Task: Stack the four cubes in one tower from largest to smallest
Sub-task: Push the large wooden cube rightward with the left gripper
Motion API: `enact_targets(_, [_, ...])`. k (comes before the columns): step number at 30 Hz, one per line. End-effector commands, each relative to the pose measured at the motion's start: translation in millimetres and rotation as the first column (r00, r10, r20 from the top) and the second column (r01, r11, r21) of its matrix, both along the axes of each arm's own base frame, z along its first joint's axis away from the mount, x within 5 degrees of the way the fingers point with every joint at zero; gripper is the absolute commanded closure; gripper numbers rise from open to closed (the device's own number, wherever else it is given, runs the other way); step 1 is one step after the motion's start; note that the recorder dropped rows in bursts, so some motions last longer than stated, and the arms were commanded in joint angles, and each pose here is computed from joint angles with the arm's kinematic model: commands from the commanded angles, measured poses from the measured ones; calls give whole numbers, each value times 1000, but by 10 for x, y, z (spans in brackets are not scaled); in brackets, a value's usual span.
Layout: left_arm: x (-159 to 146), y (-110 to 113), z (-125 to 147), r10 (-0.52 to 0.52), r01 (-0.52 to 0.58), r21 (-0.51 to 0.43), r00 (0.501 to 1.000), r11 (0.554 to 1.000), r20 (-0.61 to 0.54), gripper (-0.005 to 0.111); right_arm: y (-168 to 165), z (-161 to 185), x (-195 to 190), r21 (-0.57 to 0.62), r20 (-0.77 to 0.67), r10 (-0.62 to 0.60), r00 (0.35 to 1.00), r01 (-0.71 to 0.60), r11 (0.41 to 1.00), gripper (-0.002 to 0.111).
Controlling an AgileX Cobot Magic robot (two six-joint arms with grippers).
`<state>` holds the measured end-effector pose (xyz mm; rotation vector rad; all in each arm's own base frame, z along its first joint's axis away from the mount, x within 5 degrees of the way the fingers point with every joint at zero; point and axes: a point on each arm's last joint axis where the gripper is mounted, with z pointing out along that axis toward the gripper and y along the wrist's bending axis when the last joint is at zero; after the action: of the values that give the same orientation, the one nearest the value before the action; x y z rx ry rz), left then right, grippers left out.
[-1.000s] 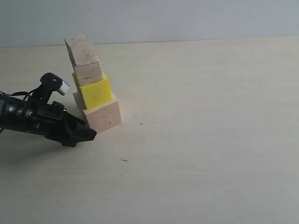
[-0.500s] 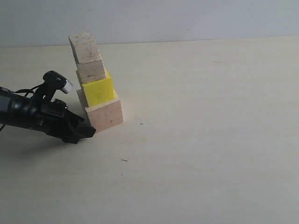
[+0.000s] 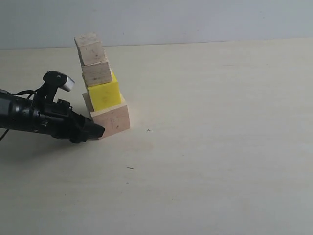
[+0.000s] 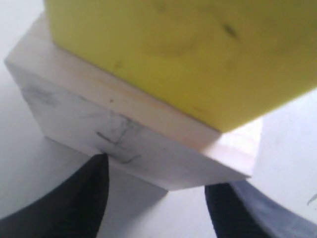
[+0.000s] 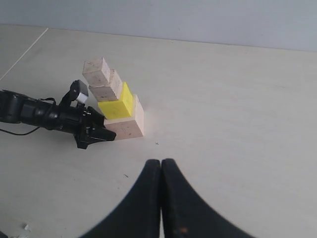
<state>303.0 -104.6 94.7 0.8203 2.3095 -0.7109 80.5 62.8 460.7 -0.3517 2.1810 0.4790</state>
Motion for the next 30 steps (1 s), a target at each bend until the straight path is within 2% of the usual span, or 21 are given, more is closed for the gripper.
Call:
enact_targets(1, [26,-26,51,27,-27,-34,1000,999,6,50,-8,-5,3,-4,7,-5,1000,5,1000,108])
enact_targets(30, [315,-50,243,28,-26,-15,991,1000,128,50,-8,-5,3,4,2,-10,1000,10,1000,108])
